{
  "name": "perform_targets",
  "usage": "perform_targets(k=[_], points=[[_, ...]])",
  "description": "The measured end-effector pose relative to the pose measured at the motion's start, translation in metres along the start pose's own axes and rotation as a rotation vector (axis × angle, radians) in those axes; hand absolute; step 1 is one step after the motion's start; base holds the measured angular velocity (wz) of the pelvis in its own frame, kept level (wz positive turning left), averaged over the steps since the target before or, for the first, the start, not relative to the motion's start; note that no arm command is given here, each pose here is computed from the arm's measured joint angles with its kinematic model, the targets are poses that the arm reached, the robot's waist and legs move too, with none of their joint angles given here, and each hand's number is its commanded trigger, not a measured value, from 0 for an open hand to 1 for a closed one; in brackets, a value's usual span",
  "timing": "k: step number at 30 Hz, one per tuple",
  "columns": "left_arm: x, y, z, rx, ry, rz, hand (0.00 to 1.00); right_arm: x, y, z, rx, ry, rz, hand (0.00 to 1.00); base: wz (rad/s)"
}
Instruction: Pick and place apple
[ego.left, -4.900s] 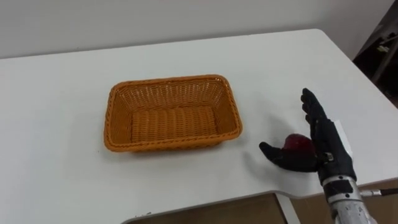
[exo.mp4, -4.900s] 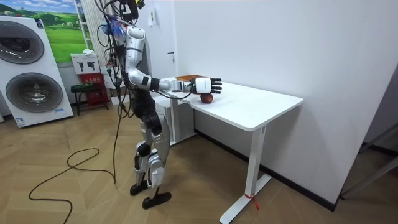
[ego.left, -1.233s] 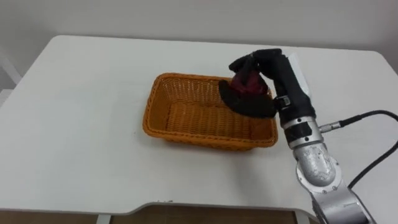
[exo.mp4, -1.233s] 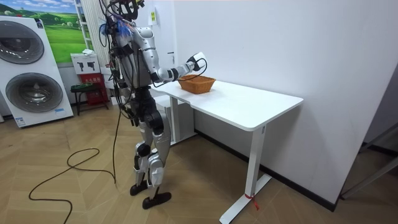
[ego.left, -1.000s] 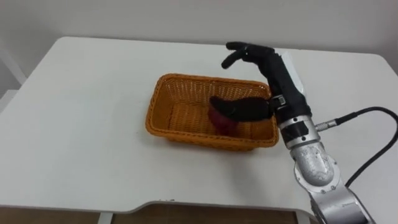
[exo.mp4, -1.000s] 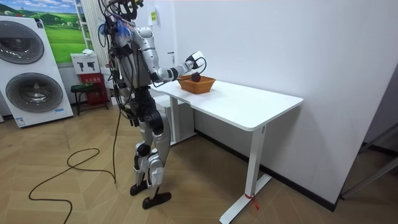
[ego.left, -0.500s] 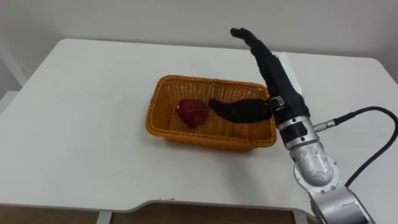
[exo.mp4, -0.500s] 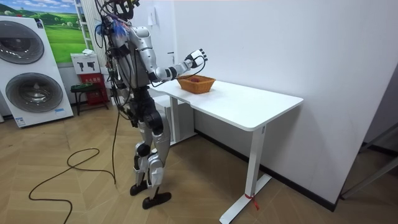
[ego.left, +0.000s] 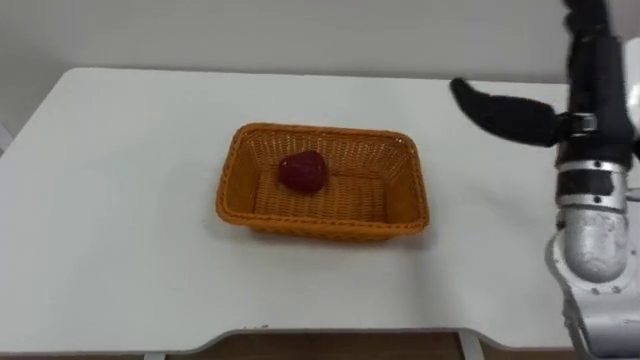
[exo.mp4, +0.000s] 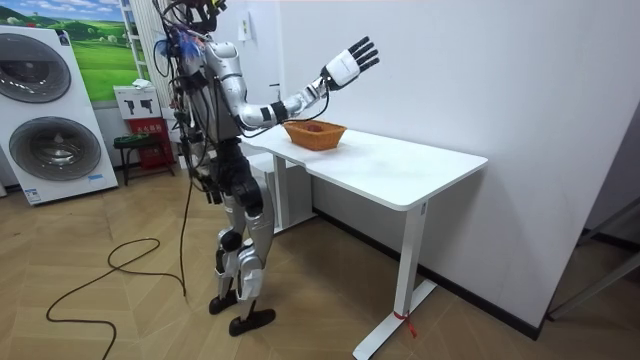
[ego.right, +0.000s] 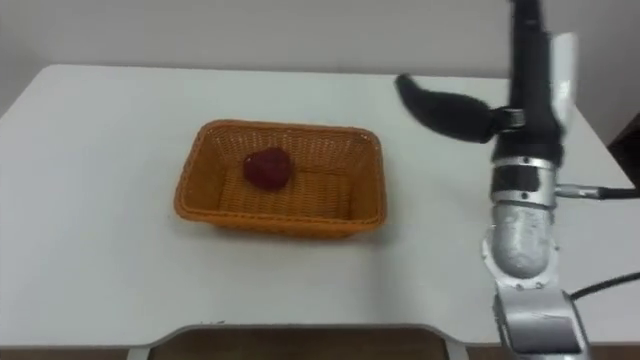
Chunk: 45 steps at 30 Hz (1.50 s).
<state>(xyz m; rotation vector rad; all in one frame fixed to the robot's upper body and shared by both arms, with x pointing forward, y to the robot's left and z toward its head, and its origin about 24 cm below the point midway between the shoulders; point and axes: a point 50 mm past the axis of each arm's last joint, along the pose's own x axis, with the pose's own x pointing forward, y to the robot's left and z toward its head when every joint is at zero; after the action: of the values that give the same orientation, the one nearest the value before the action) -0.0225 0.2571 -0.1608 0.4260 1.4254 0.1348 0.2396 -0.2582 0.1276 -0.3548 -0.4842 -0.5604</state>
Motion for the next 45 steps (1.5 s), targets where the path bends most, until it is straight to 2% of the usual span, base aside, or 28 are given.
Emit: perform_targets(k=[2, 6, 9, 12, 15, 16, 17, 18, 20, 21, 23, 25, 29, 36, 38, 41, 45], points=[[-0.001, 0.005, -0.006, -0.045, 0.006, 0.025, 0.0, 0.002, -0.037, -0.006, -0.018, 0.017, -0.202, 0.0, -0.11], [-0.002, 0.011, -0.009, -0.07, 0.013, 0.068, 0.0, -0.006, -0.08, -0.031, -0.07, 0.126, -0.473, 0.0, -0.05], [-0.002, 0.015, -0.007, -0.086, -0.001, 0.096, 0.0, -0.029, -0.111, -0.06, -0.068, 0.307, -0.651, 0.0, -0.07], [-0.002, 0.016, -0.006, -0.091, 0.0, 0.116, 0.0, -0.068, -0.135, -0.088, -0.13, 0.5, -0.785, 0.0, -0.01], [-0.002, 0.017, -0.004, -0.099, 0.005, 0.126, 0.0, -0.118, -0.153, -0.121, -0.177, 0.776, -0.885, 0.0, -0.01], [-0.002, 0.017, -0.003, -0.098, 0.006, 0.125, 0.0, -0.143, -0.156, -0.132, -0.223, 0.891, -0.892, 0.0, 0.0], [-0.002, 0.015, -0.004, -0.099, 0.016, 0.121, 0.0, -0.167, -0.155, -0.141, -0.244, 1.003, -0.899, 0.0, -0.06], [-0.002, 0.013, -0.004, -0.1, 0.021, 0.117, 0.0, -0.178, -0.154, -0.145, -0.247, 1.06, -0.901, 0.0, -0.09], [-0.002, 0.01, -0.004, -0.105, 0.034, 0.106, 0.0, -0.224, -0.147, -0.156, -0.25, 1.285, -0.911, 0.0, -0.03], [-0.002, 0.01, -0.004, -0.106, 0.035, 0.106, 0.0, -0.235, -0.145, -0.158, -0.254, 1.339, -0.903, 0.0, 0.0], [-0.001, 0.01, 0.0, -0.103, 0.028, 0.104, 0.0, -0.275, -0.138, -0.16, -0.259, 1.533, -0.853, 0.0, -0.02], [-0.001, 0.008, -0.001, -0.102, 0.041, 0.096, 0.0, -0.297, -0.132, -0.159, -0.266, 1.644, -0.775, 0.0, 0.0], [-0.001, 0.007, 0.001, -0.099, 0.041, 0.09, 0.0, -0.321, -0.119, -0.158, -0.254, 1.794, -0.527, 0.0, 0.0], [0.0, 0.0, 0.002, -0.091, 0.057, 0.067, 0.0, -0.333, -0.097, -0.159, -0.223, 1.863, -0.104, 0.0, 0.04], [0.0, -0.006, 0.003, -0.074, 0.064, 0.038, 0.0, -0.332, -0.083, -0.161, -0.208, 1.854, 0.084, 0.0, 0.0], [0.0, -0.013, 0.006, -0.042, 0.064, 0.01, 0.0, -0.328, -0.066, -0.163, -0.186, 1.835, 0.261, 0.0, 0.0], [0.001, -0.016, 0.013, -0.015, 0.048, -0.005, 0.0, -0.328, -0.058, -0.163, -0.156, 1.829, 0.353, 0.0, 0.07]])
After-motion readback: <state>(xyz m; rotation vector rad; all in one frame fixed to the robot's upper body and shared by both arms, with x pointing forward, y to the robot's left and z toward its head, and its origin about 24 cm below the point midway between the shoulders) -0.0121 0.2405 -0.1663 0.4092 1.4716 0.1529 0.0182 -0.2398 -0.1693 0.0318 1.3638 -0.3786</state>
